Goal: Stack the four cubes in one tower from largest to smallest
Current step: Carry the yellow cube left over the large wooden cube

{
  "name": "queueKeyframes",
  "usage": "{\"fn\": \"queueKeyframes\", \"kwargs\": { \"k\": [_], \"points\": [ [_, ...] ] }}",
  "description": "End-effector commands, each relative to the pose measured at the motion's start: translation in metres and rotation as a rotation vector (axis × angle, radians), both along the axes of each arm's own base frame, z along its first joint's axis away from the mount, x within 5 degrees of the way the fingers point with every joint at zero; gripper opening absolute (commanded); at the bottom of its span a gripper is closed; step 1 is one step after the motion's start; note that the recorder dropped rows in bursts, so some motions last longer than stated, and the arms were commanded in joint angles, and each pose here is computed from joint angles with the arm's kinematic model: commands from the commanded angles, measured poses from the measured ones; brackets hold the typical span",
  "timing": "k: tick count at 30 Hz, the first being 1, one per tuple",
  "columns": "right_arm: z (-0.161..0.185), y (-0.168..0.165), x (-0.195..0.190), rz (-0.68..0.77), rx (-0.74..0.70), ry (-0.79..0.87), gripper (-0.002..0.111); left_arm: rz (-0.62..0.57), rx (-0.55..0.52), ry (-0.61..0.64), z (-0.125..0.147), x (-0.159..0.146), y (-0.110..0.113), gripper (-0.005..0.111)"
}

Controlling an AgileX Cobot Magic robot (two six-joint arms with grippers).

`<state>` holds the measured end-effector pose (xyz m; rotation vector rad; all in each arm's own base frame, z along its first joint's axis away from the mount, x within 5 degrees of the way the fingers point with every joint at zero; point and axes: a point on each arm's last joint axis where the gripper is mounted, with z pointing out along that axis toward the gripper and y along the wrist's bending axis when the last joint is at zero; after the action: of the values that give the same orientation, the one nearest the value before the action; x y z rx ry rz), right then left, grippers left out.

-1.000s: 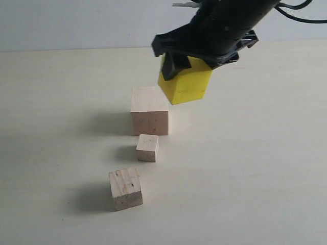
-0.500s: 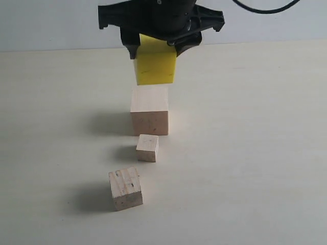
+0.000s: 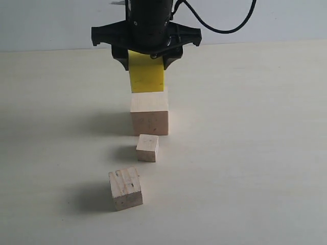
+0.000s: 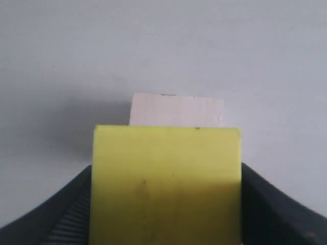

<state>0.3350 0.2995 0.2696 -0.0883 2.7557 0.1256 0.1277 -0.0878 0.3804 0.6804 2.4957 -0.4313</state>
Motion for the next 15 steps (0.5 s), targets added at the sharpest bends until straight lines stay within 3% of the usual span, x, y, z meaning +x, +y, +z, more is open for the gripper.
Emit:
{"fn": "queueKeyframes", "kwargs": {
  "k": [1,15],
  "points": [
    [-0.011,-0.002,0.003,-0.019,-0.079,0.018,0.000,0.000,-0.005,-0.003,0.000,-0.001,0.000,0.042],
    [-0.021,0.005,0.014,-0.004,-0.018,-0.029,0.000,0.000,-0.005,-0.003,0.000,-0.001,0.000,0.042]
  ]
}}
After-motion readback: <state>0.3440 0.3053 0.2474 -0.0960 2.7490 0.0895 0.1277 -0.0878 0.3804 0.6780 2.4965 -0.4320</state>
